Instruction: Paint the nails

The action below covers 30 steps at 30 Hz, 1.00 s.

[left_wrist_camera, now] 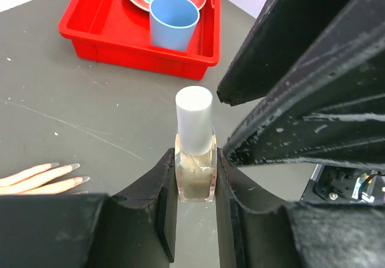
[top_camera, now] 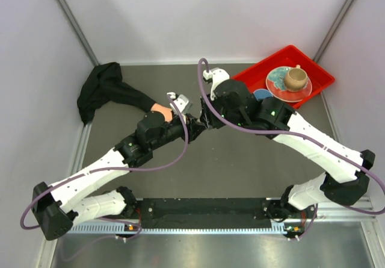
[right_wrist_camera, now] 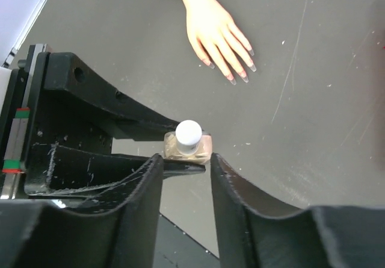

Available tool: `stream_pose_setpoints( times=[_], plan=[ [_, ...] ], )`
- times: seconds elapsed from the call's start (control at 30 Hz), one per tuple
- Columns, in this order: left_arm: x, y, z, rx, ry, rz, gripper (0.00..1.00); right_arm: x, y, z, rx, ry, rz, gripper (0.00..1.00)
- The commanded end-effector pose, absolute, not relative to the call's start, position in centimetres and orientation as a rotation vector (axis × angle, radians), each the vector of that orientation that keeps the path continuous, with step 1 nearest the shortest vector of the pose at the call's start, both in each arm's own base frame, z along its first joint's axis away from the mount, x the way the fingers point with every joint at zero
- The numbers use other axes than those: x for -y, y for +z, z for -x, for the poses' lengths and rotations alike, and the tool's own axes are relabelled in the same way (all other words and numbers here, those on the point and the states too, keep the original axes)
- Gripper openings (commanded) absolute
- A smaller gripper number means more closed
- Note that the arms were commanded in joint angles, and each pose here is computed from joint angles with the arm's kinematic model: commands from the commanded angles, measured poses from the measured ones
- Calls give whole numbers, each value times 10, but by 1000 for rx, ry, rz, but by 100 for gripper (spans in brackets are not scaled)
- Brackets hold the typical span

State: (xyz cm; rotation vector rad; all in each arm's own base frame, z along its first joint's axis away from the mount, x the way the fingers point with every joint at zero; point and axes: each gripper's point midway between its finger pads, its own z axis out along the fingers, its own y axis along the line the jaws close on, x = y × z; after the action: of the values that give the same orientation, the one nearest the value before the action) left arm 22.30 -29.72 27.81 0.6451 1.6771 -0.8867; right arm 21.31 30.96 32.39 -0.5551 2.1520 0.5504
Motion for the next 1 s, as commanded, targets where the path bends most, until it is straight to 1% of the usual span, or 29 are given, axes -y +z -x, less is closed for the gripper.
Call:
stream_pose_setpoints(
  times=[0.0,0.27,0.3,0.33,0.4,0.5,0.53,0.57,0.6,0.63,0.67,0.7,0.73,0.77,0.8,0.83,0.9,0.97],
  plan=[
    [299,316,-218,-1567,-960,-593,0,-321,336,-220,-2085,563,531,36],
    [297,323,-213,-1556,-995,-571,0,-333,327,-222,-2083,617,508,36],
    [296,324,-213,-1555,-996,-568,0,-333,327,-222,-2082,619,509,33],
    [296,325,-212,-1554,-1000,-564,0,-334,326,-221,-2088,619,514,26],
    [295,324,-211,-1556,-1007,-562,0,-332,325,-221,-2093,609,518,21],
    [297,323,-205,-1555,-1031,-584,0,-333,325,-219,-2076,612,566,0],
    [298,325,-202,-1542,-1041,-601,0,-334,325,-216,-2065,611,629,0],
    [300,328,-196,-1522,-1062,-644,0,-333,324,-212,-2060,613,671,0],
    [303,332,-179,-1485,-1122,-729,0,-334,323,-207,-2048,624,730,0],
    [305,337,-166,-1449,-1168,-792,0,-338,315,-193,-2020,672,883,0],
    [306,342,-149,-1388,-1215,-880,0,-336,323,-178,-1962,740,960,0],
    [302,352,-106,-1257,-1358,-1059,0,-348,337,-148,-1798,920,1154,0],
    [298,361,-85,-1160,-1438,-1115,0,-347,325,-129,-1751,1003,1250,0],
    [292,372,-66,-1061,-1505,-1165,0,-347,330,-115,-1672,1076,1292,0],
    [285,380,-48,-986,-1567,-1219,0,-341,356,-93,-1513,1190,1325,0],
    [278,390,-29,-922,-1646,-1283,0,-339,355,-86,-1498,1221,1347,0],
    [278,393,-24,-952,-1683,-1338,0,-338,362,-71,-1449,1277,1443,0],
    [280,392,-32,-987,-1637,-1327,0,-340,363,-72,-1443,1279,1444,0]
  ],
)
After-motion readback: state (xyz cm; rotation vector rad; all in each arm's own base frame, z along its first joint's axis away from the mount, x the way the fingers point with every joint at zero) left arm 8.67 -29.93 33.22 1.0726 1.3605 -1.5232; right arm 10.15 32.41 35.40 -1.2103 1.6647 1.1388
